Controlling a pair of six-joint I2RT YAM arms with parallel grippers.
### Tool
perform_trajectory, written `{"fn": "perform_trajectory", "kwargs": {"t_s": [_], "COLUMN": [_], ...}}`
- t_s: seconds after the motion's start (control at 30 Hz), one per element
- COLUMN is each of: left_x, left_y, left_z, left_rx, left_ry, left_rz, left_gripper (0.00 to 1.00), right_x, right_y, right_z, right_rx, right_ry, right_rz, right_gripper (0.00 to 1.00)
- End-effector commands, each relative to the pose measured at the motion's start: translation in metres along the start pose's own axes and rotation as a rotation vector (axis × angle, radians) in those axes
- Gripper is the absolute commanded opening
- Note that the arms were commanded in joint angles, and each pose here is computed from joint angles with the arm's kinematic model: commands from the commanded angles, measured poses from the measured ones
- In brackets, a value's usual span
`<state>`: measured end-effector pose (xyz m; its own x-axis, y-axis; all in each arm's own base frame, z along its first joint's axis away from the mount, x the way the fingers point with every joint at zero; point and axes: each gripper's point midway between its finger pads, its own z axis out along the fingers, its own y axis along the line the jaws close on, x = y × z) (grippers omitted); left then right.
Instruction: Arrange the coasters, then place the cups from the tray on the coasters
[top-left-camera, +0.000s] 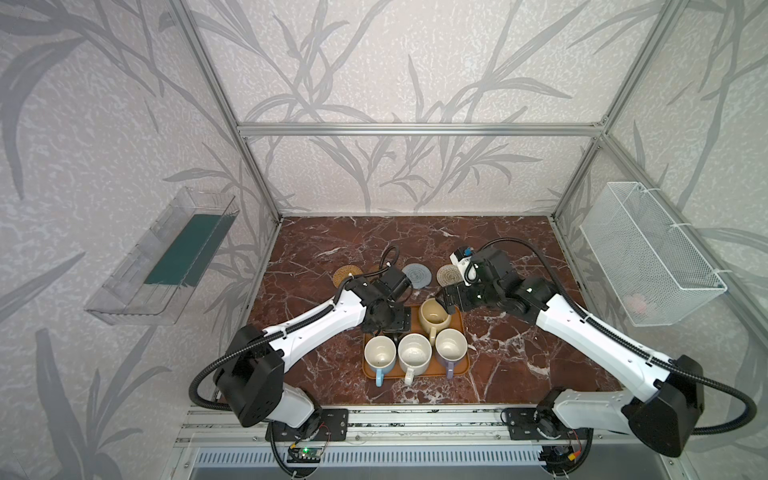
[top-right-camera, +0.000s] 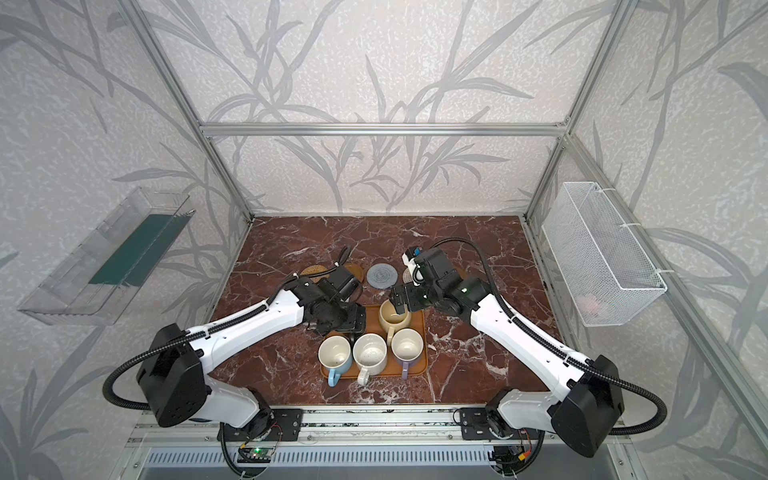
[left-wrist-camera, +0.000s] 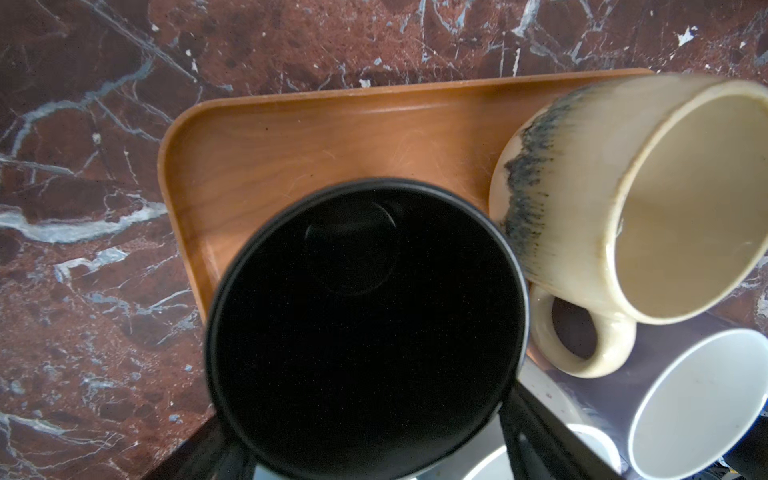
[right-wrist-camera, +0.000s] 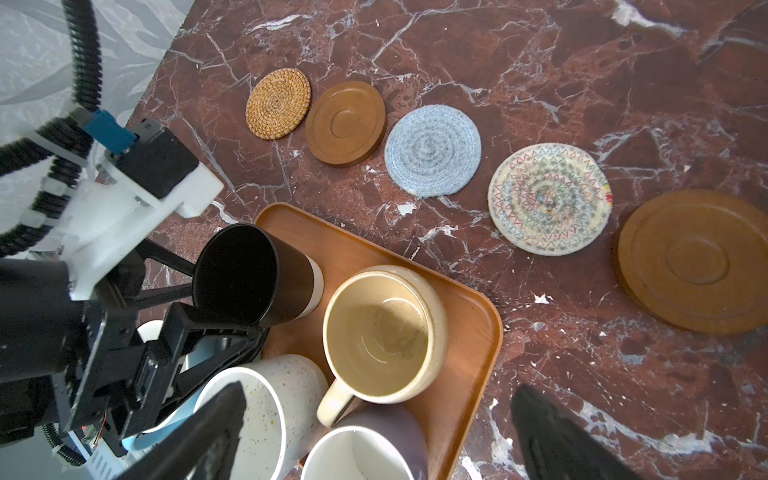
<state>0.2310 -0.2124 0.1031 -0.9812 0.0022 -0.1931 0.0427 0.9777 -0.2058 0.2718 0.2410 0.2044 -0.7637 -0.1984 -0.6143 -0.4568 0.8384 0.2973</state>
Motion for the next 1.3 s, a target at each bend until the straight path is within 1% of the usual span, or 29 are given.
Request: {"fn": "perform_trajectory", "kwargs": {"t_s": [0.0,0.13,0.33,0.6,0.7,0.77,1.0,1.1,1.27], "left_x": [0.004,0.003,0.002,0.002,0.002,0.003,0.006,0.006,0.005], "left_y": [0.006,0.006,0.004,0.003,0.004,0.005,0.006,0.005,0.004], "left_z": [0.008,0.011,0.014,0.017,0.018,0.017,0.018,0.017,0.018], "left_rx": [-0.034,-0.036,-0.039,-0.043,-0.043,-0.044,-0.041,-0.036,-0.025], "left_ry": [0.016,0.016,0.019,0.031,0.032,0.031,0.038,0.035,0.030], "left_rz": [0.006,0.007,0.013,0.020,0.021,0.020,0.021,0.023,0.026], "left_gripper": [0.86,0.84,0.73,0.65,0.59,0.58,0.49,0.44,0.39], "right_x": [0.003,0.005,0.008,0.008,0.007,0.006,0.004,0.005,0.004], "right_y": [0.003,0.002,0.001,0.001,0.003,0.005,0.025,0.029,0.036], "right_z": [0.003,0.005,0.010,0.013,0.013,0.012,0.013,0.016,0.017], "right_rx": [-0.012,-0.009,-0.005,-0.004,-0.011,-0.025,-0.135,-0.149,-0.163], "right_ry": [0.018,0.025,0.050,0.059,0.059,0.056,0.061,0.078,0.079], "right_rz": [-0.001,-0.004,0.000,-0.003,-0.004,-0.009,-0.012,-0.011,-0.026], "right_gripper": [0.99,0.99,0.99,0.99,0.99,0.99,0.99,0.99,0.99]}}
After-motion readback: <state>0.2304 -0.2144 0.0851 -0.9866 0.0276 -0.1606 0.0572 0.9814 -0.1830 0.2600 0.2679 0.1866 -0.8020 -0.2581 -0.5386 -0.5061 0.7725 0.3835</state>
